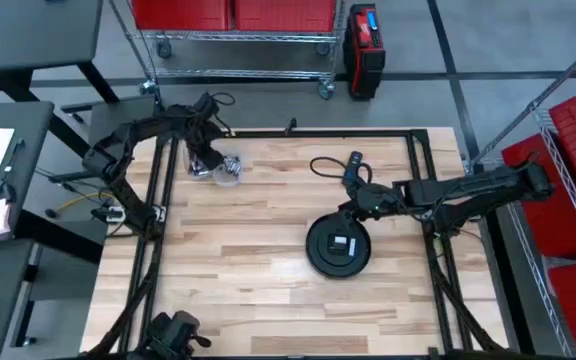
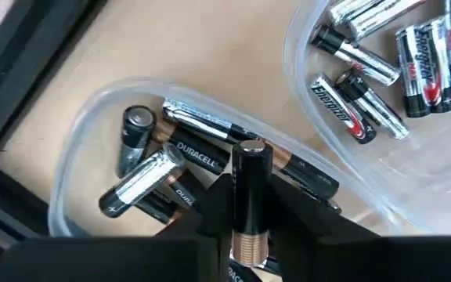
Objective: Insert battery
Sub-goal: Insert the brown battery into the wall clock
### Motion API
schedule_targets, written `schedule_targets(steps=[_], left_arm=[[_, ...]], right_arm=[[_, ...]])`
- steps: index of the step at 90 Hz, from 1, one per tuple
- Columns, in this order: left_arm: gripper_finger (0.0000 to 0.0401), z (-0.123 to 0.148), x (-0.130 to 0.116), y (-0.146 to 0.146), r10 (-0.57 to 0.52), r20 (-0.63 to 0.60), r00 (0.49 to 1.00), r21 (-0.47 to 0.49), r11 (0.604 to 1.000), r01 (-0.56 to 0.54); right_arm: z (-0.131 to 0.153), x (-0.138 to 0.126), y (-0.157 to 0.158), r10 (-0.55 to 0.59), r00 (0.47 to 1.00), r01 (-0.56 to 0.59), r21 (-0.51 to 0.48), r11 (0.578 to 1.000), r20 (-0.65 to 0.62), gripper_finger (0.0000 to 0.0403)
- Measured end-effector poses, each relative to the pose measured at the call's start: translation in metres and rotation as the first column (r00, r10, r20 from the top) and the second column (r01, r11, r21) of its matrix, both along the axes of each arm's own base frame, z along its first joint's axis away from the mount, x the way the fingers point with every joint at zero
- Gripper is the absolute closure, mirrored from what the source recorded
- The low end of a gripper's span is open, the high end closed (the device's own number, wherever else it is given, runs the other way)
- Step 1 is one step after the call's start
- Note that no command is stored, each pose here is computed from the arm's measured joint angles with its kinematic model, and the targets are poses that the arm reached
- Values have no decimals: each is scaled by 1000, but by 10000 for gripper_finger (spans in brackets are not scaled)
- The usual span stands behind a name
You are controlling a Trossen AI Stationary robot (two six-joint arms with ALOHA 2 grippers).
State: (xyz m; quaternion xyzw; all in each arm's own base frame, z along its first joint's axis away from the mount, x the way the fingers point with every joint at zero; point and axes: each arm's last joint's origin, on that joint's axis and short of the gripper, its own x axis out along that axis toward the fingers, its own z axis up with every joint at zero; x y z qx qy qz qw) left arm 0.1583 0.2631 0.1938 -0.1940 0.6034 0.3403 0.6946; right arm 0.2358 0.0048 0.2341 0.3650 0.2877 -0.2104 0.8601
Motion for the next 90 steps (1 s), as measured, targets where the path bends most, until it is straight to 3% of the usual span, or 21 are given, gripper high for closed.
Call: schedule_targets(steps=[23,53,75,90], left_arm=[[358,22,9,-3,-30,7,1000,11,999,30],[360,106,30,-30,-98,176,980,224,973,57],[360,165,45,-65,-172,334,927,348,936,48],[360,195,60,-92,-235,447,863,393,918,46]], right_arm=[[0,0,0,4,1000,-4,-5,1000,-1,127],[0,0,0,19,1000,-19,-21,1000,1,127],[7,1,0,61,997,-58,-72,996,48,127],[23,-5,0,106,985,-87,-133,987,136,127]])
